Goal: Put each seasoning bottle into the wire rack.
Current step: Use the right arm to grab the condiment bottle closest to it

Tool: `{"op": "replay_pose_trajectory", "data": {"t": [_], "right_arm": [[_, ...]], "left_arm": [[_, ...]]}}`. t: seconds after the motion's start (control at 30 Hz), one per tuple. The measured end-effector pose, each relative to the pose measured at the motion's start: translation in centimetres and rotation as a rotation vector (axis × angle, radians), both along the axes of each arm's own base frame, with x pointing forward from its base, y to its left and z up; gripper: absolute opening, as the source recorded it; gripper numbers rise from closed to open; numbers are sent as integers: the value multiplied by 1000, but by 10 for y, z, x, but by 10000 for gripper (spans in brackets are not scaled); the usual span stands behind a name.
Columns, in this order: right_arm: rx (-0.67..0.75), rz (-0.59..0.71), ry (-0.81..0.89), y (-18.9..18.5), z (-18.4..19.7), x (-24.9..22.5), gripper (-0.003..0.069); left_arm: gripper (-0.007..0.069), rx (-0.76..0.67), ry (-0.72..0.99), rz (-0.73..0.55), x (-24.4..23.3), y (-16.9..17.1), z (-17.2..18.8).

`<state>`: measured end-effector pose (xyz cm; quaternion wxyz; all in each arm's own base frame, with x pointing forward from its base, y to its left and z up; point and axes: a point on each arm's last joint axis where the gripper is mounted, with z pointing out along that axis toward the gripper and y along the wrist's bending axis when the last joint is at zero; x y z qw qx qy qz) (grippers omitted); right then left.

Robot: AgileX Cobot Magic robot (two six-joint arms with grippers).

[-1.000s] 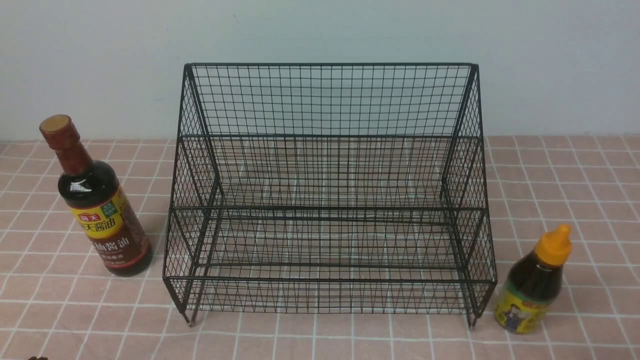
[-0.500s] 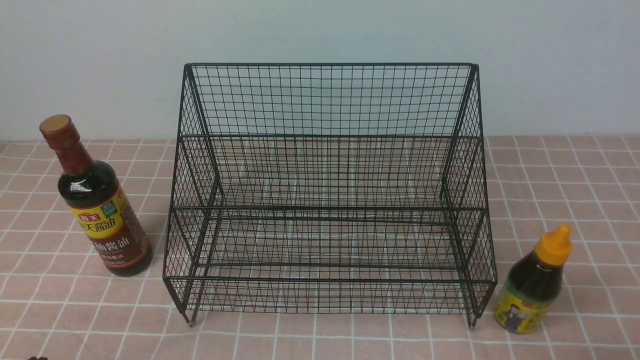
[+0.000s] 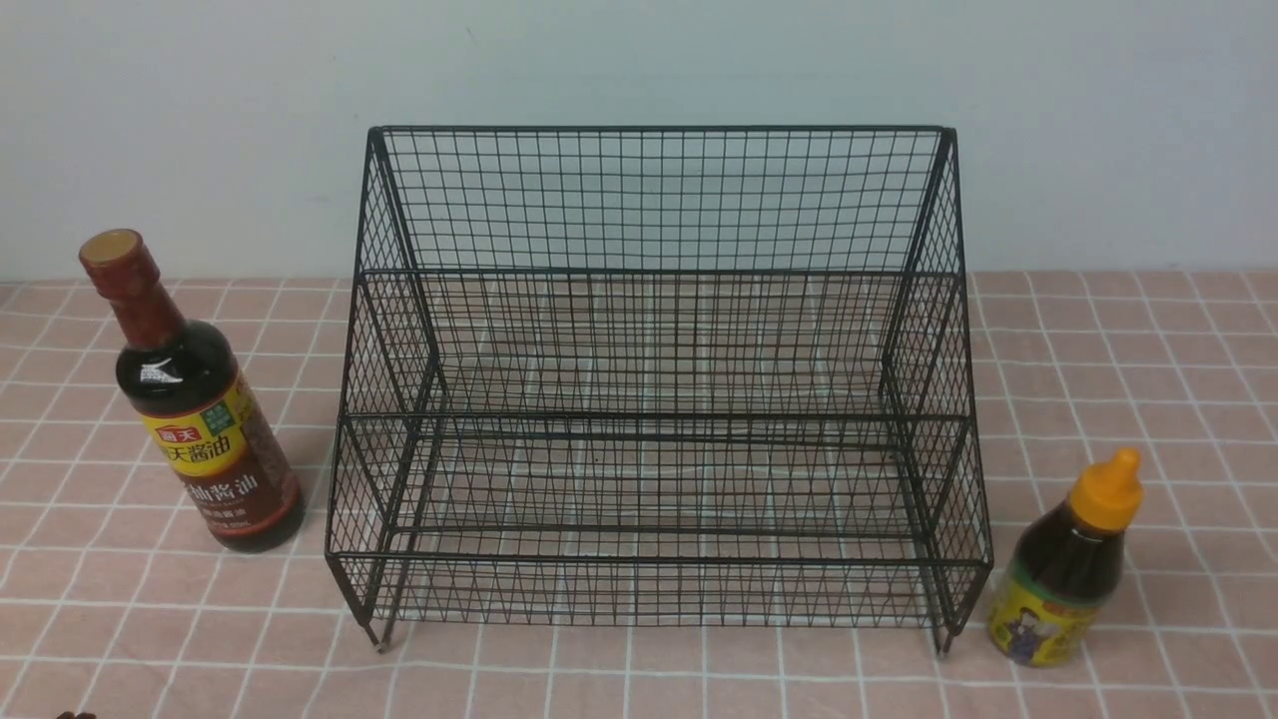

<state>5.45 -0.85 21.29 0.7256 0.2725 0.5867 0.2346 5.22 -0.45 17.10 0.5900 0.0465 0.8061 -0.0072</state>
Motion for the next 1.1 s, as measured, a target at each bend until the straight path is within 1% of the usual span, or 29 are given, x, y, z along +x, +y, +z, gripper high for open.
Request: {"op": "replay_pose_trajectory", "data": {"t": [0.1,0.13,0.2,0.23,0.27,0.3,0.33,0.37,0.4,0.47,0.5,0.53,0.6,0.67,0.7,0.73,0.77,0.87,1.0,1.1], "right_arm": [[53,-21,-50,-3,4,-1,-15],[97,-25,-77,-4,6,-2,-15],[106,2,-82,-2,13,-3,-15],[82,26,-87,0,23,-5,-15],[24,53,-100,4,44,-8,-15],[19,58,-87,4,43,-8,-15],[-56,87,-58,8,64,-9,-15],[-110,109,-26,11,82,-8,-15],[-161,129,26,13,92,-5,-15],[-266,226,256,20,109,14,-15],[-266,225,256,20,109,13,-15],[-336,292,407,23,119,30,-15],[-415,409,632,27,128,53,-15],[-447,478,779,27,129,70,-13],[-468,509,852,26,135,82,-10],[-467,515,864,27,135,84,-10],[-477,538,937,25,139,99,-9],[-484,573,1025,24,145,126,-5],[-536,608,1046,33,152,150,0],[-560,625,1067,43,150,160,9]], "left_arm": [[-7,0,0,0,0,0,0],[-7,0,0,0,0,0,0],[-7,0,0,0,0,0,0],[-7,0,0,0,0,0,0],[-7,0,0,0,0,0,0],[-7,0,0,0,0,0,0],[-7,0,0,0,0,0,0],[-7,0,0,0,0,0,0],[-7,0,0,0,0,0,0],[-7,0,0,0,0,0,0],[-7,0,0,0,0,0,0],[-7,0,0,0,0,0,0],[-7,0,0,0,0,0,0],[-7,0,0,0,0,0,0],[-7,0,0,0,0,0,0],[-7,0,0,0,0,0,0],[-7,0,0,0,0,0,0],[-7,0,0,0,0,0,0],[-7,0,0,0,0,0,0],[-7,0,0,0,0,0,0]]}}
